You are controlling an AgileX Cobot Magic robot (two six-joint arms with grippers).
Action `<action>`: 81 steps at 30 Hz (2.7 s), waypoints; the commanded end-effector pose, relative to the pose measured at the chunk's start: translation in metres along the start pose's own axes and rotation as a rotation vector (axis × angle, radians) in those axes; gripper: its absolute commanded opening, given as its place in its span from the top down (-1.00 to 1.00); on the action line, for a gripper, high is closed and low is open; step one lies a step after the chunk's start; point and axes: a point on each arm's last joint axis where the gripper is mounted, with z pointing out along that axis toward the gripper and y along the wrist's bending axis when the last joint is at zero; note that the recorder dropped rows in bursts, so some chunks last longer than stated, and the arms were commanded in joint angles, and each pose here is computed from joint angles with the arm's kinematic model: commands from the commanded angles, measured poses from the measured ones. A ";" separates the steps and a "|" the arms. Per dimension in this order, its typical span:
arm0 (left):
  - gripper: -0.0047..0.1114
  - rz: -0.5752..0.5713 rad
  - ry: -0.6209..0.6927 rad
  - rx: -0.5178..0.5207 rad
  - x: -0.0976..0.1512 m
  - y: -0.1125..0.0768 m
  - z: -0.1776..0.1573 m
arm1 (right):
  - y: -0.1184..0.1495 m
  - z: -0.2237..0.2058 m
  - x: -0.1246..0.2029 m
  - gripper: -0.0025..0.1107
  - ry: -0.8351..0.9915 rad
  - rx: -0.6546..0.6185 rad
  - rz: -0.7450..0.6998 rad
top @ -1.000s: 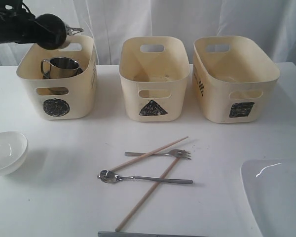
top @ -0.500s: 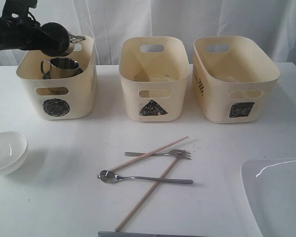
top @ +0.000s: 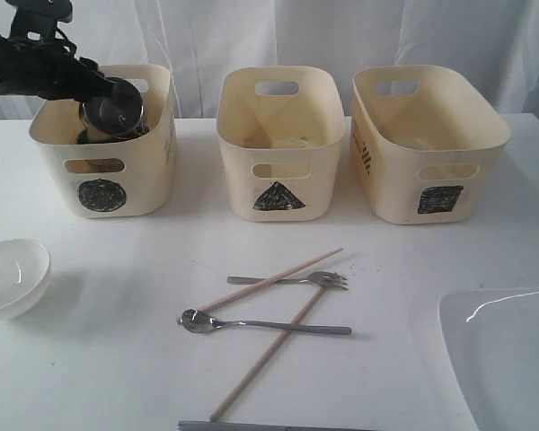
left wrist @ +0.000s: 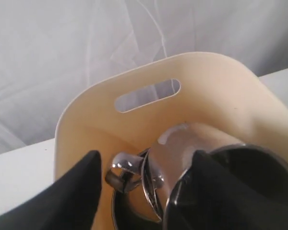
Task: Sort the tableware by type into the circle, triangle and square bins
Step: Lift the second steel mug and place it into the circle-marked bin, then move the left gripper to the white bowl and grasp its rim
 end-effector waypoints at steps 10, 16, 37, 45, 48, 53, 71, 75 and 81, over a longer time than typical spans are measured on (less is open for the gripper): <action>-0.33 -0.020 -0.198 0.028 -0.080 0.007 -0.096 | 0.000 0.000 0.000 0.96 -0.007 0.007 -0.002; -0.27 0.063 -0.185 0.115 -0.099 0.003 -0.148 | 0.000 0.000 0.000 0.96 -0.007 0.007 -0.002; 0.91 -0.133 0.707 0.029 0.012 0.050 -0.197 | 0.000 0.000 0.000 0.96 -0.007 0.007 -0.002; 0.92 -0.163 0.824 -0.036 0.065 0.044 -0.192 | 0.000 0.000 0.000 0.96 -0.007 0.007 -0.002; 0.92 -0.116 0.858 -0.028 0.079 0.042 -0.191 | 0.000 0.000 0.000 0.96 -0.007 0.007 -0.002; 0.88 -0.073 0.839 -0.032 0.090 0.041 -0.187 | 0.000 0.000 0.000 0.96 -0.007 0.007 -0.002; -0.35 -0.226 0.791 -0.091 0.135 0.041 -0.128 | 0.000 0.000 0.000 0.96 -0.007 0.007 -0.002; -0.29 -0.276 0.839 -0.101 0.147 0.039 -0.120 | 0.000 0.000 0.000 0.96 -0.007 0.007 -0.002; -0.28 -0.282 0.898 -0.090 0.160 0.037 -0.112 | 0.000 0.000 0.000 0.96 -0.007 0.007 -0.002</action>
